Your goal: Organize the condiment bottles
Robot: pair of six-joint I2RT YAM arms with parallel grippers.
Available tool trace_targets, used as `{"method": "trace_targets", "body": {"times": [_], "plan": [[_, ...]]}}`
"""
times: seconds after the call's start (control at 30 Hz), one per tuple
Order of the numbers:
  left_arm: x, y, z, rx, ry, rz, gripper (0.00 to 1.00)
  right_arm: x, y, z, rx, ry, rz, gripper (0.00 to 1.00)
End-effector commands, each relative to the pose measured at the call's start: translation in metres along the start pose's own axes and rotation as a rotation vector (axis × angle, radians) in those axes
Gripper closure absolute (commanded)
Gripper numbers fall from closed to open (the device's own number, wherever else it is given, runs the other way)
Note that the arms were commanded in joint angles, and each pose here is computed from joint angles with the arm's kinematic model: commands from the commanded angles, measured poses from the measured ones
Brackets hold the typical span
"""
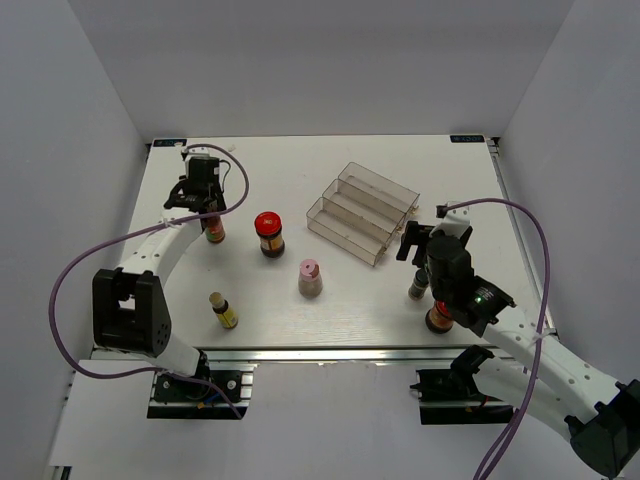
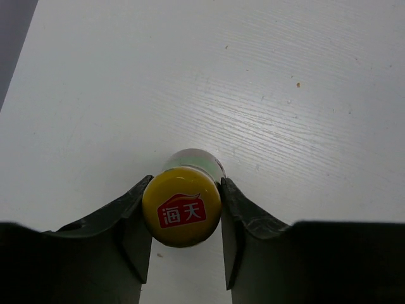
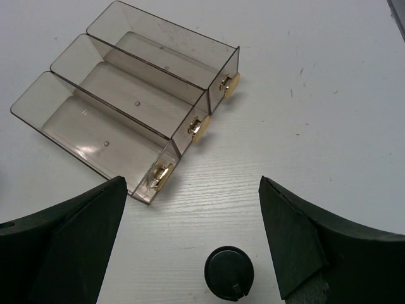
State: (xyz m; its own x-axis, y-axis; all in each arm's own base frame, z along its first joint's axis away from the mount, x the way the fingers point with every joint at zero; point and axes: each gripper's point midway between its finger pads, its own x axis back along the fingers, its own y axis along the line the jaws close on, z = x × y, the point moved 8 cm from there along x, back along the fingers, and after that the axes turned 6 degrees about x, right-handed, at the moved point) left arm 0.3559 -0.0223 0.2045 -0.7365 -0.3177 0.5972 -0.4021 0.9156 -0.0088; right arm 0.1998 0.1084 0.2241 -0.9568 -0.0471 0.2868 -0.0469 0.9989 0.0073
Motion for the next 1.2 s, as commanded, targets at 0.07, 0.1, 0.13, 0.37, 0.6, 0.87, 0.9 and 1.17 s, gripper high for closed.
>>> {"method": "trace_targets", "body": {"times": [0.07, 0.1, 0.13, 0.37, 0.6, 0.87, 0.9, 1.17], "plan": [[0.010, 0.000, -0.024, 0.020, -0.063, 0.004, 0.64, -0.001, -0.006, 0.001, 0.013, -0.011, 0.057, 0.11], [0.011, 0.000, -0.025, 0.020, -0.069, 0.002, 0.68, -0.001, -0.006, 0.002, 0.014, -0.008, 0.055, 0.11], [0.012, 0.000, -0.027, 0.021, -0.073, 0.001, 0.72, -0.002, -0.006, 0.001, 0.012, -0.010, 0.054, 0.11], [0.025, -0.012, -0.063, 0.023, -0.137, 0.077, 0.97, -0.001, -0.007, 0.000, 0.006, -0.013, 0.060, 0.11], [0.054, -0.043, -0.125, 0.056, -0.267, 0.346, 1.00, 0.001, -0.010, -0.002, -0.012, -0.030, 0.089, 0.11], [0.092, -0.119, -0.145, -0.149, -0.319, 0.655, 1.00, -0.001, -0.016, -0.006, -0.012, -0.043, 0.137, 0.11], [0.097, -0.128, -0.147, -0.169, -0.329, 0.670, 1.00, -0.001, -0.017, -0.006, -0.014, -0.045, 0.143, 0.11], [0.119, -0.201, -0.146, -0.369, -0.282, 0.893, 1.00, -0.007, -0.018, -0.005, -0.009, -0.038, 0.149, 0.11]]}}
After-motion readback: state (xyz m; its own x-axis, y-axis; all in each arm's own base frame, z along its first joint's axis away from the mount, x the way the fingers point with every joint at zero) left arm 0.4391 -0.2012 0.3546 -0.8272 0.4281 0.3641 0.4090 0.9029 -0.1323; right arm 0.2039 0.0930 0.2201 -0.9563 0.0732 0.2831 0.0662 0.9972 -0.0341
